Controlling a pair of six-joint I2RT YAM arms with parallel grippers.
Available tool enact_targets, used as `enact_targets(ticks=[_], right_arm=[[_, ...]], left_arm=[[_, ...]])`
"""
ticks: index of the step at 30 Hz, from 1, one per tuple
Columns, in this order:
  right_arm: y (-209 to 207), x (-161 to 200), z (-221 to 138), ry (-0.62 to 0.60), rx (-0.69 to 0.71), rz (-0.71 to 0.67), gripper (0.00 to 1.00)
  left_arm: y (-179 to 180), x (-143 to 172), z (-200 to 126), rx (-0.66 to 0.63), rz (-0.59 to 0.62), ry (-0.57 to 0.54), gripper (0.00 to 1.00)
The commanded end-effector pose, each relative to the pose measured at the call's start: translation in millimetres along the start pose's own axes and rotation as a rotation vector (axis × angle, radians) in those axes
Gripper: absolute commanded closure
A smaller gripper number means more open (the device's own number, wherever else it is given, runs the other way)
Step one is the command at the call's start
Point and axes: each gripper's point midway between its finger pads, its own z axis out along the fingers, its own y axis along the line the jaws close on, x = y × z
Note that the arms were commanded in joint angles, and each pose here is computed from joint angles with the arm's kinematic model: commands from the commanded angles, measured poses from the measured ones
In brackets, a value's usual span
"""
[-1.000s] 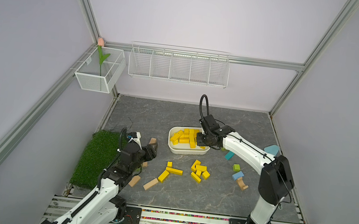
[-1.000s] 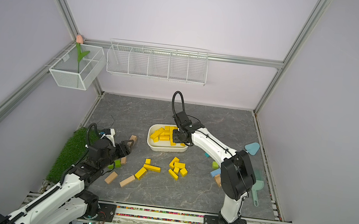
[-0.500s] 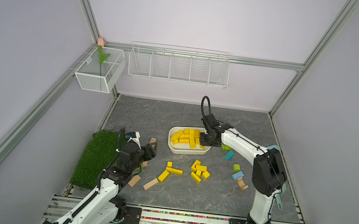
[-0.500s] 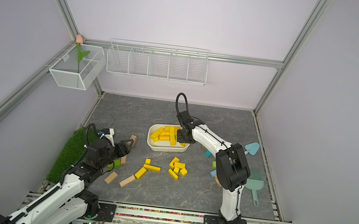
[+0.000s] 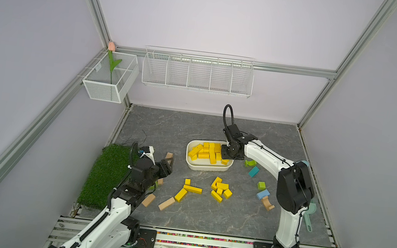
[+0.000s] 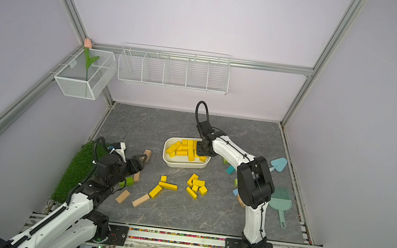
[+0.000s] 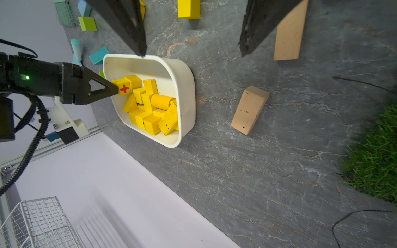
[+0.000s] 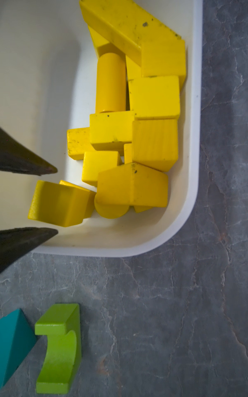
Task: Pick out the yellow building blocks
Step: Place the building block in the storage box.
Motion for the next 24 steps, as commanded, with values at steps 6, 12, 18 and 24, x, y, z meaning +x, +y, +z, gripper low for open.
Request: enact_targets(ticks=[6, 12, 18, 24], right_arm=[[-1, 1, -32, -0.041, -0.034, 0.005, 0.57], [-7, 17, -64, -0.079, -0.056, 0.011, 0.57], [-30, 65, -87, -0.118, -0.085, 0.075, 0.57], [-56, 136, -74, -0.07, -0.087, 0.13, 0.57]], left_arm=[[0, -2, -1, 0.011, -0.019, -0.011, 0.29], [1, -1, 0, 0.008, -0.022, -0.006, 0.29], [-6, 1, 2, 0.044, -0.01, 0.012, 0.31], [-23, 21, 17, 0.098, 0.037, 0.156, 0.39]])
